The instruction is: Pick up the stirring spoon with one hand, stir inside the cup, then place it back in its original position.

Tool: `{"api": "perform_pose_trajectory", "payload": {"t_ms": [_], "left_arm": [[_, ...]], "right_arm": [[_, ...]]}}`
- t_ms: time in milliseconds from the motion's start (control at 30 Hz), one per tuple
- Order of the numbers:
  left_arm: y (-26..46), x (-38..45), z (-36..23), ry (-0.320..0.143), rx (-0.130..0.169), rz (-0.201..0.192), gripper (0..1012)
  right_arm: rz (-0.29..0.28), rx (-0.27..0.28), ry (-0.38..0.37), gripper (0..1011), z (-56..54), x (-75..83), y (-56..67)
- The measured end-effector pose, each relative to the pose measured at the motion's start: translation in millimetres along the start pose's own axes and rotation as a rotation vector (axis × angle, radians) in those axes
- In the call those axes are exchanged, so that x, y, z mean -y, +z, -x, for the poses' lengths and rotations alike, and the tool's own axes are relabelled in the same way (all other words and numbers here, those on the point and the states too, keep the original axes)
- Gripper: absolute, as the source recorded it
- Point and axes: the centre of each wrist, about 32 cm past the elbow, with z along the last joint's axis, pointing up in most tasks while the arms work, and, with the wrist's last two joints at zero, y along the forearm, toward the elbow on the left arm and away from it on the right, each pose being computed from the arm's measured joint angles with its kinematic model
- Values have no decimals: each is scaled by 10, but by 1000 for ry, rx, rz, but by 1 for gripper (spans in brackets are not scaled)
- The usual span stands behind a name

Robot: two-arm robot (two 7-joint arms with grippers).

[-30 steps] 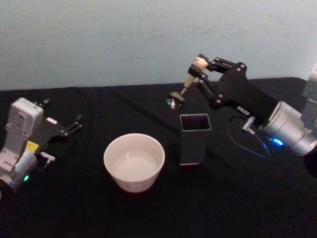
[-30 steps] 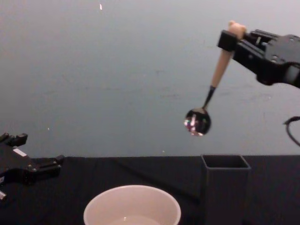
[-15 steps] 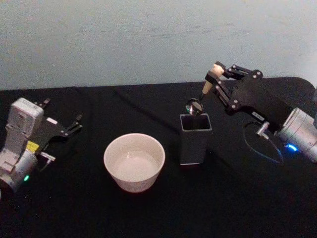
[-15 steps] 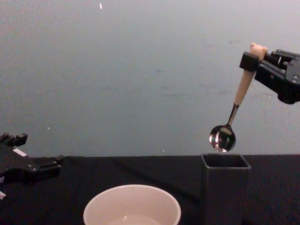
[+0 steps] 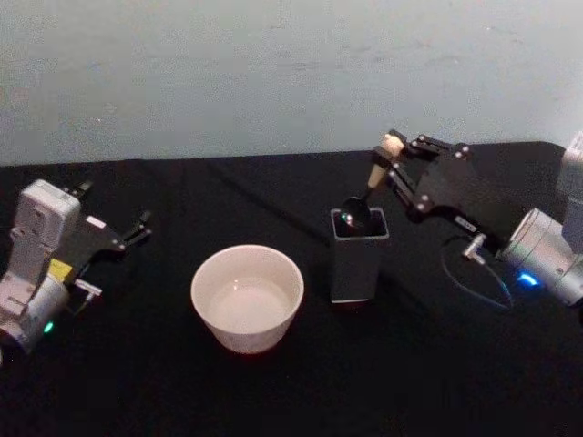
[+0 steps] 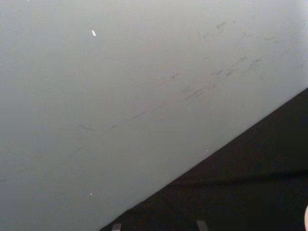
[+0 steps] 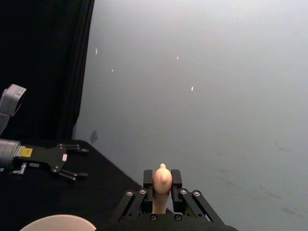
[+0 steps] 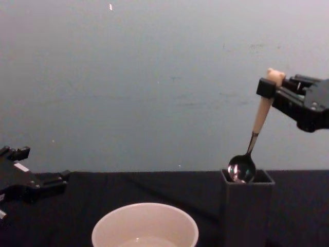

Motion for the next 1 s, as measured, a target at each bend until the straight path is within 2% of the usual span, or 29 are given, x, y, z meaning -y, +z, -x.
{"api": "perform_pose_trajectory", "payload": {"t_ms": [633, 1000], "left_arm": [[0, 0, 0, 0, 0, 0, 1001], [0, 0, 0, 0, 0, 0, 1001]], "right_arm": [[121, -108, 7, 214, 86, -46, -276], [174, -159, -4, 214, 122, -74, -367]]}}
